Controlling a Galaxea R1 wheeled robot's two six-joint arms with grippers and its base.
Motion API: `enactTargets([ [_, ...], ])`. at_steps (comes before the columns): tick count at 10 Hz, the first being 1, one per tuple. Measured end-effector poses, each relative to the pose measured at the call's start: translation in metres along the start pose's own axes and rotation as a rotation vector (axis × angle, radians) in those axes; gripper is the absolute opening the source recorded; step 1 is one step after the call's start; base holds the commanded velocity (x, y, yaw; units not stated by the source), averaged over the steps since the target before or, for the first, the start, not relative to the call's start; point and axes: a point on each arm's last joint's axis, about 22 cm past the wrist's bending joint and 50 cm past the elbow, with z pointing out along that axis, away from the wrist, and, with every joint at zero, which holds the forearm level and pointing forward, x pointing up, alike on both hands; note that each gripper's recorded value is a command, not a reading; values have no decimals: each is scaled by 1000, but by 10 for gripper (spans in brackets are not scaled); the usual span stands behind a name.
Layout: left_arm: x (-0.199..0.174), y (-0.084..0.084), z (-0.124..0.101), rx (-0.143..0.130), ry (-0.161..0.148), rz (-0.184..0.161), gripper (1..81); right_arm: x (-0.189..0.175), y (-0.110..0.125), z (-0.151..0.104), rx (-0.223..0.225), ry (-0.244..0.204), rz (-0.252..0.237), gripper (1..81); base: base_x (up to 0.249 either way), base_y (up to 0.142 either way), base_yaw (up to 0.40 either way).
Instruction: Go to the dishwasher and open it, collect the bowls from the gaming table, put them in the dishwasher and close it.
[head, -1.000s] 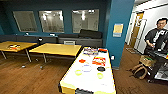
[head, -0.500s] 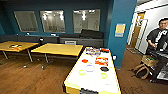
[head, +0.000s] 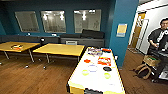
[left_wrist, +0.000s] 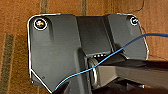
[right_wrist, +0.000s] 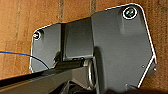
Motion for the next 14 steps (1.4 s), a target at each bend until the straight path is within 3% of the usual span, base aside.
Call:
enactTargets([
  [3,0,18,4,-26,0,-2,811,1,19,-4,-26,1,-3,811,0,220,0],
  [4,0,-1,0,0,0,-1,811,1,-2,1,0,1,0,811,0,183,0],
  [5,-1,-32,-8,45,0,1,811,0,-32,7,43,4,7,811,0,87,0],
  [6,-1,-31,-7,46,-1,2,811,1,-23,5,33,5,6,811,0,0,0],
  [8,0,13,3,-18,1,-2,811,4,18,-4,-25,5,-2,811,0,0,0],
  [9,0,16,3,-23,0,-1,811,3,16,-3,-23,5,-2,811,0,0,0],
  [11,0,-6,-1,8,0,-1,811,2,-5,1,6,4,1,811,0,0,0],
  [12,-1,-8,-2,12,0,0,811,1,-7,2,8,3,2,811,0,0,0],
  [14,0,3,1,-3,0,-1,811,2,2,0,-2,4,1,811,46,0,0],
])
